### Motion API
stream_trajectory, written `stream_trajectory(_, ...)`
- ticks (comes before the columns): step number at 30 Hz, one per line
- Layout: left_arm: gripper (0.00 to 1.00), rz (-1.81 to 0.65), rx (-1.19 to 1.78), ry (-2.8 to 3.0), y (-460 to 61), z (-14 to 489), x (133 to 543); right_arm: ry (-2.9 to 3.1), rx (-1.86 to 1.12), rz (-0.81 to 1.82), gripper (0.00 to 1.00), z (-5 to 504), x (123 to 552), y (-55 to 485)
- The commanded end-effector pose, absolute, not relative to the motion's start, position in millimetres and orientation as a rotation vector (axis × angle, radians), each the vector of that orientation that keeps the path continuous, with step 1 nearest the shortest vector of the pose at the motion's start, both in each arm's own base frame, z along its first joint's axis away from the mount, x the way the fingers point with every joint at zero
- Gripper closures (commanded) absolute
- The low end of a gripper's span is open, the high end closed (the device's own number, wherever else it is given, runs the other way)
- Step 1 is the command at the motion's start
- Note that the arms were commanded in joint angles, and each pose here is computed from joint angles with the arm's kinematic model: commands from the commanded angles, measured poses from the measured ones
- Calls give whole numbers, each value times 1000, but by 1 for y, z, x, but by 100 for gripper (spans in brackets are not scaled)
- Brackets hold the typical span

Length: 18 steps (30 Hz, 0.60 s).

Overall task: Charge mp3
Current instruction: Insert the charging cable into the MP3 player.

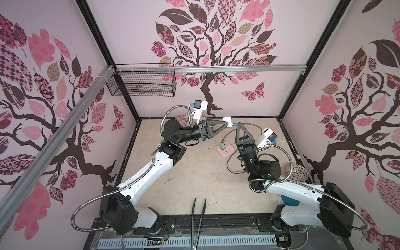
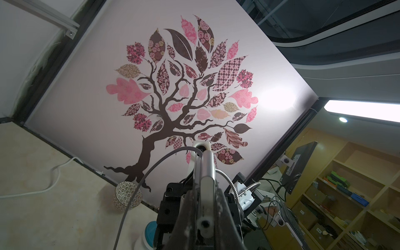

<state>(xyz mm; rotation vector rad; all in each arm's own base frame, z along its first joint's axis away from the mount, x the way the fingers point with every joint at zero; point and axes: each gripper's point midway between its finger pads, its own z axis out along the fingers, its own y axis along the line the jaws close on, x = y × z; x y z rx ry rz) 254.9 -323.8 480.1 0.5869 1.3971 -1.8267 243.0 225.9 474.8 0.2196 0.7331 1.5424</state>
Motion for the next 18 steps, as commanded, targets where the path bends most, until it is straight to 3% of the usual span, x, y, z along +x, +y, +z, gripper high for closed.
stream_trajectory(1, 100, -1804, 619, 1402, -330, 485, 250, 880, 106, 1564, 100, 455, 250, 269)
stream_trajectory(13, 100, -1774, 616, 1461, -332, 477, 253, 974, 43, 1565, 100, 445, 256, 292)
stream_trajectory(18, 100, -1770, 566, 1511, -335, 455, 273, 1066, 77, 1559, 100, 416, 269, 302)
